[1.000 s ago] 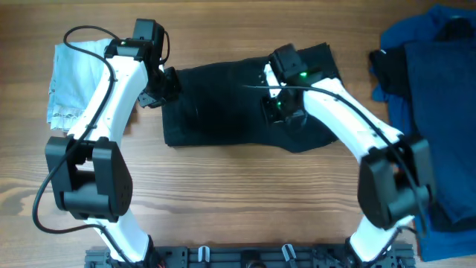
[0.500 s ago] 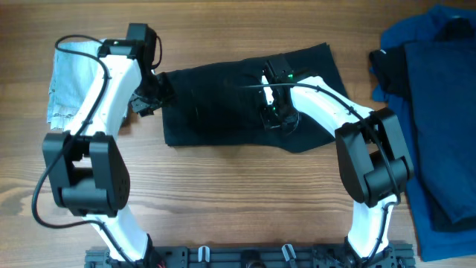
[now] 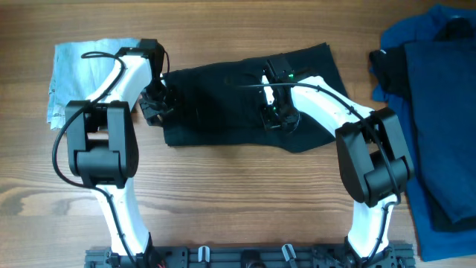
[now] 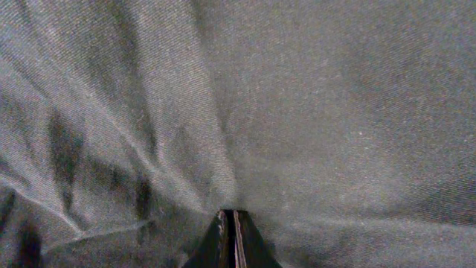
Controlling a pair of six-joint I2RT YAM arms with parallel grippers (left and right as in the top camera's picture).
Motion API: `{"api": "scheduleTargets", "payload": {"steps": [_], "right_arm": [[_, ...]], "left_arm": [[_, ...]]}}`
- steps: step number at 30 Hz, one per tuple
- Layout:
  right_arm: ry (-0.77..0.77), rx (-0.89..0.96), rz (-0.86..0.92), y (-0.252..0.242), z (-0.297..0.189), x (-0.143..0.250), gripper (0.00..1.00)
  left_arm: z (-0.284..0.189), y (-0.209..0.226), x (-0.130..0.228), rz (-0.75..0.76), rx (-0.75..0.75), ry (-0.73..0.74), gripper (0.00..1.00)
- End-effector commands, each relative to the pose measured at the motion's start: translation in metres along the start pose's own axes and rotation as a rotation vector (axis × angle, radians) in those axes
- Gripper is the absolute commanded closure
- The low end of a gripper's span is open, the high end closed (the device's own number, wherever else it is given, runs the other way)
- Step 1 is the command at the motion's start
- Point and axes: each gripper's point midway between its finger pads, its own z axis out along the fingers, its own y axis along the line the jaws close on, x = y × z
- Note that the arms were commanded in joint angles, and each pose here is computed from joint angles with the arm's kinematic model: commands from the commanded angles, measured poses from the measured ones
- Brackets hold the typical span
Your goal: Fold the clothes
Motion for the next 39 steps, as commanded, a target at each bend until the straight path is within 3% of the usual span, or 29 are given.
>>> {"api": "scheduleTargets", "payload": {"steps": [1,8,9,10,11,17,19,26,30,36,39], "right_arm": [[0.067,-0.026,0.005,0.005,0.018,0.016,0.95],[0.067,-0.027,0.005,0.005,0.018,0.016,0.95],[0.066,-0.027,0.005,0.005,0.018,0.016,0.95],[0.066,-0.026,0.005,0.005,0.018,0.016,0.95],[0.064,-0.027,0.005,0.005,0.018,0.015,0.95],[0.052,-0.028,0.028,0.005,0.018,0.012,0.95],[0.050,-0.029,0.028,0.005,0.018,0.012,0.95],[0.036,-0.032,0.023,0.007,0.014,0.007,0.95],[-0.009,-0.074,0.017,0.016,-0.003,-0.001,0.96],[-0.200,-0.131,0.073,0.035,-0.077,-0.031,0.96],[-0.229,-0.183,0.107,0.044,-0.090,-0.035,0.96]], "left_arm": [[0.022,0.008,0.002,0.024,-0.041,0.003,0.33],[0.061,0.009,0.023,0.048,-0.023,0.025,0.31],[0.063,0.009,0.025,0.047,-0.020,0.031,0.37],[0.064,0.009,0.026,0.047,-0.018,0.034,0.52],[0.064,0.009,0.026,0.047,-0.017,0.035,0.57],[0.064,0.007,0.025,0.048,-0.005,0.031,0.62],[0.064,0.007,0.025,0.047,-0.006,0.032,0.95],[0.042,0.011,0.016,0.074,-0.054,-0.011,0.96],[-0.007,0.005,-0.001,0.082,-0.063,-0.118,0.96],[-0.070,-0.015,-0.020,0.150,0.010,-0.285,0.96],[-0.085,-0.020,-0.023,0.180,0.024,-0.323,0.96]]}}
